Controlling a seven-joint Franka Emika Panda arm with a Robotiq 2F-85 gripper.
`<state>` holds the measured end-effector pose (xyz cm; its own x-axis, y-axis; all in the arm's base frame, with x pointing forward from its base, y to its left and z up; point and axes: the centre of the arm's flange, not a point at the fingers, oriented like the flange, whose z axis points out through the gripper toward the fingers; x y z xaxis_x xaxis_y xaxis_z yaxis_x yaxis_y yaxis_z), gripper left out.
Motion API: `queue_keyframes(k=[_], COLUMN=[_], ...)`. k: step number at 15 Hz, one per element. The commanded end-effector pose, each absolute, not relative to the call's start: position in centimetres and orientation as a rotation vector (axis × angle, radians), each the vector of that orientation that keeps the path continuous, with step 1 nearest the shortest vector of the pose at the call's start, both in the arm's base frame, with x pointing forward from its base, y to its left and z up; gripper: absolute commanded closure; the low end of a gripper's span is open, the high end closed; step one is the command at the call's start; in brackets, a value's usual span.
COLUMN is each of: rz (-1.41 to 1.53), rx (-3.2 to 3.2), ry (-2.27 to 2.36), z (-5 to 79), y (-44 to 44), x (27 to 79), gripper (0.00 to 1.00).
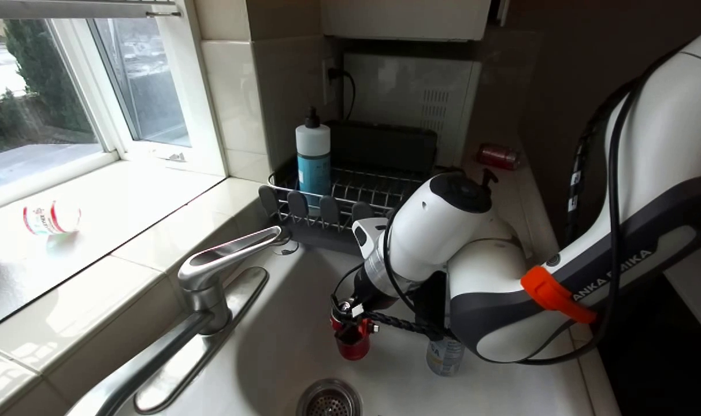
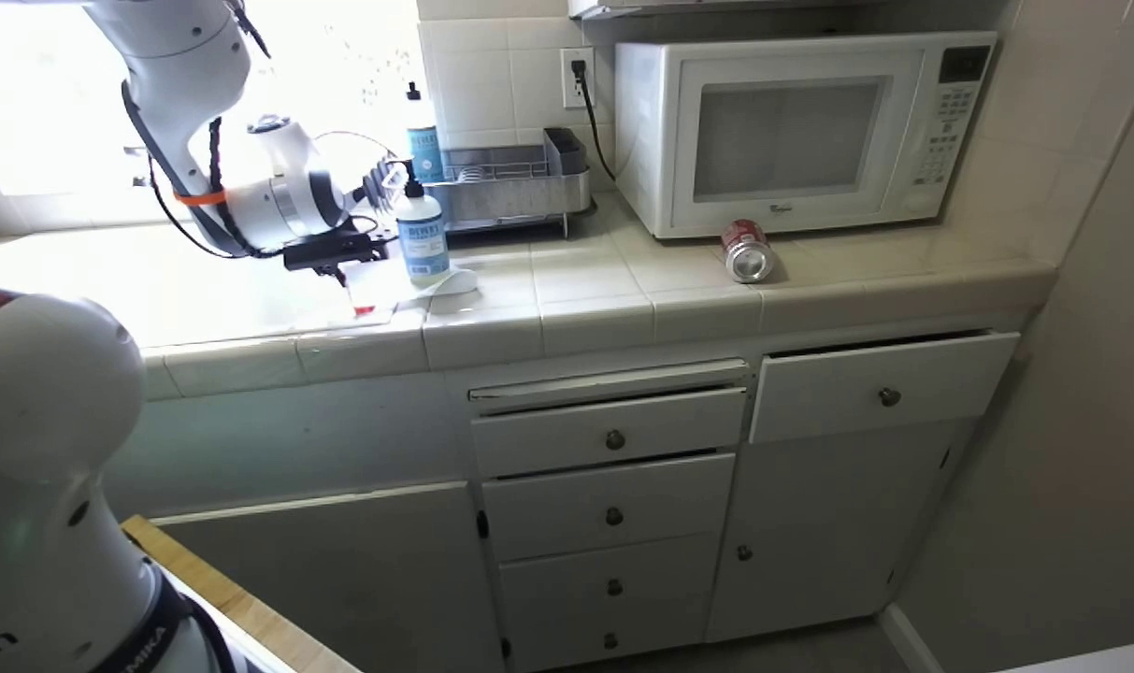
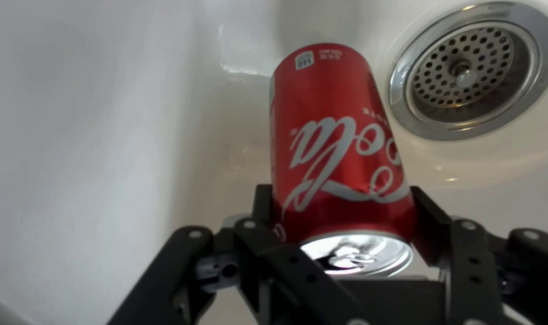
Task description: Put one red can inside the right sink
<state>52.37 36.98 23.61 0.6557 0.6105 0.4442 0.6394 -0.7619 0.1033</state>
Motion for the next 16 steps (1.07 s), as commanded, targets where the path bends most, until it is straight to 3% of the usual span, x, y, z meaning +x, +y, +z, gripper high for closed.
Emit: queue_keyframes(k=[1, 5, 6, 7, 9, 16], rz=[-0.787, -0.828, -0.832, -0.836, -0.827, -0.588], rx=[-2.747, -2.678, -2.671, -2.662, -2.67, -2.812], ry=[-1.011, -1.02, -1.022, -1.028, -1.03, -0.903], z=[20.8, 19.1, 18.9, 19.1, 19.5, 23.2], y=[36.1, 35.7, 35.6, 35.8, 36.0, 37.9], x=[51.7, 51.3, 51.2, 51.2, 51.1, 49.3], gripper=[0.53, 0.53, 0.49, 0.09, 0.01, 0.0])
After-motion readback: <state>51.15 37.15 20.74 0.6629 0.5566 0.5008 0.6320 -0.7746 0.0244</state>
